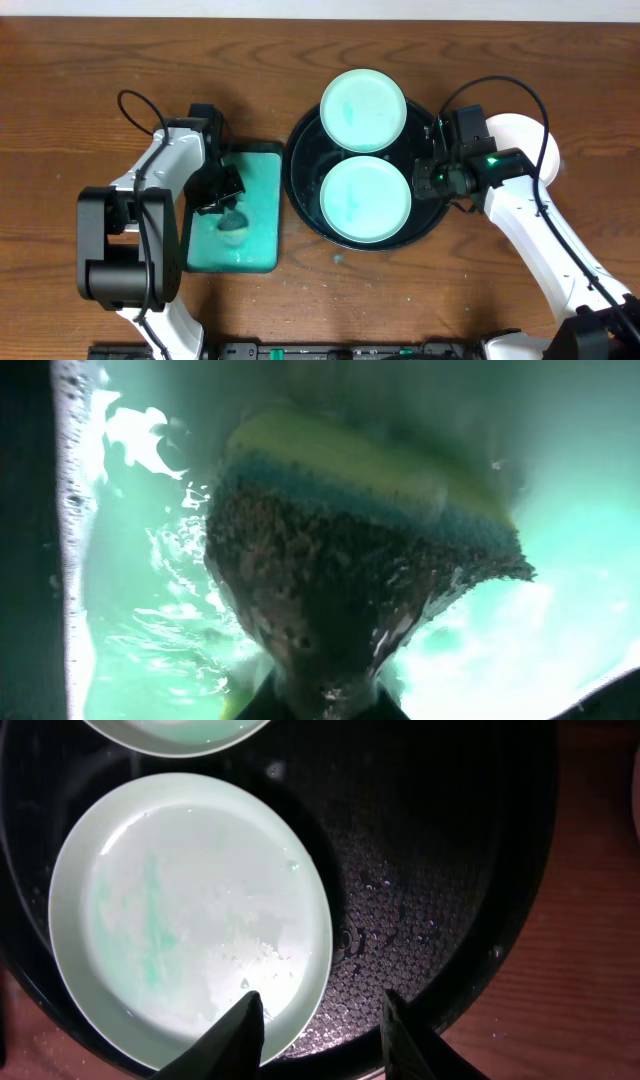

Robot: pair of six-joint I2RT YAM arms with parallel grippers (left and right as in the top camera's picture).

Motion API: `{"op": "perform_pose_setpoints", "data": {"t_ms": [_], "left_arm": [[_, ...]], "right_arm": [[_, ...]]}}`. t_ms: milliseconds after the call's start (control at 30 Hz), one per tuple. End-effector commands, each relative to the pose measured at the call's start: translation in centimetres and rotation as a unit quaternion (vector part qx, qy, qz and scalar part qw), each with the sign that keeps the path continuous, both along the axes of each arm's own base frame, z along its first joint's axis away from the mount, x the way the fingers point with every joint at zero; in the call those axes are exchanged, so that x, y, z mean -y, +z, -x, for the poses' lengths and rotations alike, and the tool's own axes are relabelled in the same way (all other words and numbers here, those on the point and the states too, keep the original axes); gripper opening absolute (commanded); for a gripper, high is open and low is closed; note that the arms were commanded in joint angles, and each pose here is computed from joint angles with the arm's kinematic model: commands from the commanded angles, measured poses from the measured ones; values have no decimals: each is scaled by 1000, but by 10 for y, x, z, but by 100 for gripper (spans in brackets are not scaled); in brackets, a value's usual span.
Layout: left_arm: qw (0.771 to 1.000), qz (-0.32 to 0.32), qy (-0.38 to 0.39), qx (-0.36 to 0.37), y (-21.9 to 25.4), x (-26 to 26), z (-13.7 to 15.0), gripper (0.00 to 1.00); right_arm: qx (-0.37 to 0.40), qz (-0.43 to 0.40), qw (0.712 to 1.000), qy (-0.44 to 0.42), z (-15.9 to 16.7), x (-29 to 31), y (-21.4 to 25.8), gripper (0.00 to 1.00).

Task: Clean dirty plates on tray and stack at the side
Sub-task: 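Pick up the sponge from the soapy tray with the left gripper, then scrub the pale green plate with the sponge held by left gripper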

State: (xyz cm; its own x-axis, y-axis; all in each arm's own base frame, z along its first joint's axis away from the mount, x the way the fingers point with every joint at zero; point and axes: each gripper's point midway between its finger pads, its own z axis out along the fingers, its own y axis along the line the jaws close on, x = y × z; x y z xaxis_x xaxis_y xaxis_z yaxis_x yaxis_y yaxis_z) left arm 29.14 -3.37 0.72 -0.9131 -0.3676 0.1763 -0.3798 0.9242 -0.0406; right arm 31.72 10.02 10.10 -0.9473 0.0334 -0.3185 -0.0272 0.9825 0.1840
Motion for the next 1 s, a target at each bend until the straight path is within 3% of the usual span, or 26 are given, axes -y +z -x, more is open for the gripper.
{"op": "perform_pose_setpoints", "data": {"t_ms": [0,233,300,367,567,633,667,700,967], "left_arm": [[1000,6,-8,-2,10,2,1,7],[993,9,-10,116,104,3,-22,7],[987,11,-14,161,127,6,-24,7],[976,17,-27,213,155,14,-24,7],[970,28,-56,234,164,38,-23,7],[971,33,-60,231,161,50,-24,7],[971,38,-57,229,158,61,-24,7],[971,45,-55,227,155,73,-25,7],[968,100,-84,216,106,179,-41,7]], "right_arm": [[-6,3,1000,-3,1,3,-2,36],[-38,50,996,-65,1,23,-38,37],[-51,21,998,-21,0,7,-49,37],[-63,-39,996,58,-1,-22,-63,46],[-99,-47,992,62,2,-26,-92,47],[-112,-44,991,62,5,-26,-100,35],[-124,-42,990,61,8,-25,-107,14],[-130,-42,989,57,10,-25,-110,4],[-144,-30,988,39,14,-20,-114,1]]}}
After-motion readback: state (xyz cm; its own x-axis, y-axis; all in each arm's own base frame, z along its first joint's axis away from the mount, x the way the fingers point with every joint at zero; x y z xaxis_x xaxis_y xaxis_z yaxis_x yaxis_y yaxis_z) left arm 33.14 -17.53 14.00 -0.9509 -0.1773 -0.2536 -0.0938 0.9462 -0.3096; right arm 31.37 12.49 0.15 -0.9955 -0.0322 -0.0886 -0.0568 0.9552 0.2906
